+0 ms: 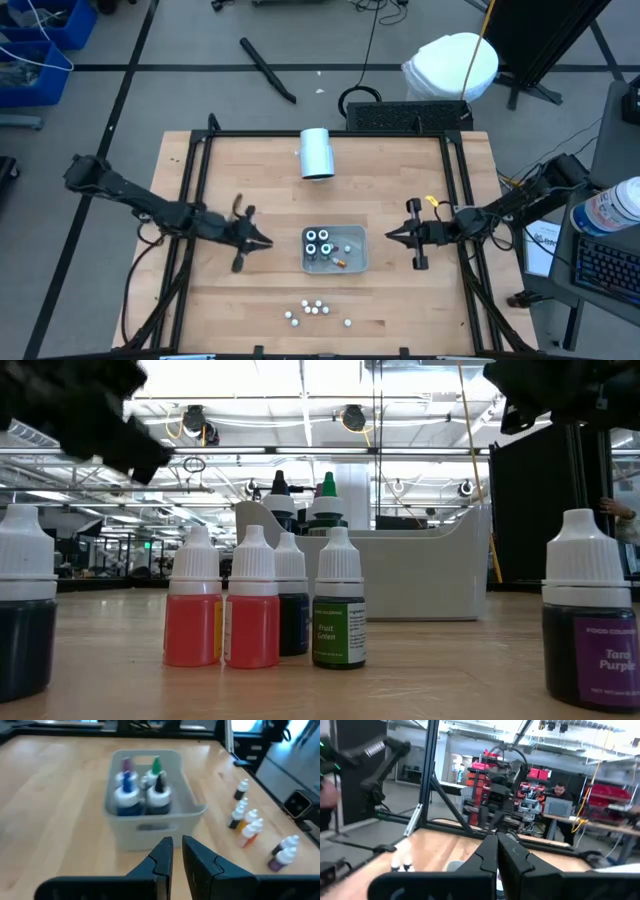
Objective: Pick & Place food coloring
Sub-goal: Put the small purple food coloring bottle into the gray bin
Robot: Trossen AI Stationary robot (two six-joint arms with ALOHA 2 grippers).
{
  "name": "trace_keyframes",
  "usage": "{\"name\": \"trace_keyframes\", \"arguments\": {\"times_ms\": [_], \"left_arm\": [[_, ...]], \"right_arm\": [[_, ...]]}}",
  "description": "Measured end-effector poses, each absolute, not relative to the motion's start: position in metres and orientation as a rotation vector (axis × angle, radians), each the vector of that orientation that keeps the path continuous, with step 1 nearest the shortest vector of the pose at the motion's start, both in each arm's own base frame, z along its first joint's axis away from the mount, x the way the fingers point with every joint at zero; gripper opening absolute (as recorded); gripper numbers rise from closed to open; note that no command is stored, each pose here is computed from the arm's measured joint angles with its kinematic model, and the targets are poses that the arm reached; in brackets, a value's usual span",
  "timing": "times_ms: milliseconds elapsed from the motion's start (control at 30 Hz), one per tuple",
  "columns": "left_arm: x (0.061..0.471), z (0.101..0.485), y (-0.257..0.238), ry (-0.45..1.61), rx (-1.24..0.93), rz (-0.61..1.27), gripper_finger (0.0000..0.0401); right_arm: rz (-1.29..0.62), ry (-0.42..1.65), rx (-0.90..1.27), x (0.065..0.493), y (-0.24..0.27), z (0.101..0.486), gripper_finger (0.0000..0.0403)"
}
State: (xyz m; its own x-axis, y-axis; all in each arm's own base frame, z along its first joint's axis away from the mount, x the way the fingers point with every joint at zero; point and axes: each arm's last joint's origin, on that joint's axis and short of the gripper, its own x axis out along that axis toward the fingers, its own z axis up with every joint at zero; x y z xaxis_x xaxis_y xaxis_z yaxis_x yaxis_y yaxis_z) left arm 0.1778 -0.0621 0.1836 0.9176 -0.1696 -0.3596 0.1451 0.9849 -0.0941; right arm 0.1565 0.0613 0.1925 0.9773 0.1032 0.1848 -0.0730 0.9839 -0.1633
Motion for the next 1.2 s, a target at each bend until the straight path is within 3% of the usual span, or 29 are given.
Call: {"name": "trace_keyframes", "arguments": {"times_ms": [200,367,633,867,967,1200], "left_arm": [[0.209,0.216,-0.113,0.49,0.086,-0.278,0.0046],[0.227,0.236,-0.14,0.533,0.001,-0.175,0.0047],[0.243,0.223,-0.17,0.589,-0.051,-0.135,0.0047],[0.243,0.195,-0.205,0.651,-0.004,-0.239,0.0053],[0.242,0.18,-0.221,0.657,0.039,-0.301,0.0083],[0.242,0.164,-0.23,0.681,0.063,-0.324,0.02]], "right_arm": [[0.084,-0.179,-0.243,0.157,0.061,0.191,0.0],[0.089,-0.145,-0.294,0.157,0.062,0.187,0.0],[0.102,-0.112,-0.243,0.158,0.062,0.184,0.0],[0.109,-0.106,-0.102,0.158,0.062,0.184,0.0],[0.111,-0.097,-0.075,0.158,0.062,0.183,0.0],[0.112,-0.08,-0.068,0.158,0.062,0.182,0.0]]}}
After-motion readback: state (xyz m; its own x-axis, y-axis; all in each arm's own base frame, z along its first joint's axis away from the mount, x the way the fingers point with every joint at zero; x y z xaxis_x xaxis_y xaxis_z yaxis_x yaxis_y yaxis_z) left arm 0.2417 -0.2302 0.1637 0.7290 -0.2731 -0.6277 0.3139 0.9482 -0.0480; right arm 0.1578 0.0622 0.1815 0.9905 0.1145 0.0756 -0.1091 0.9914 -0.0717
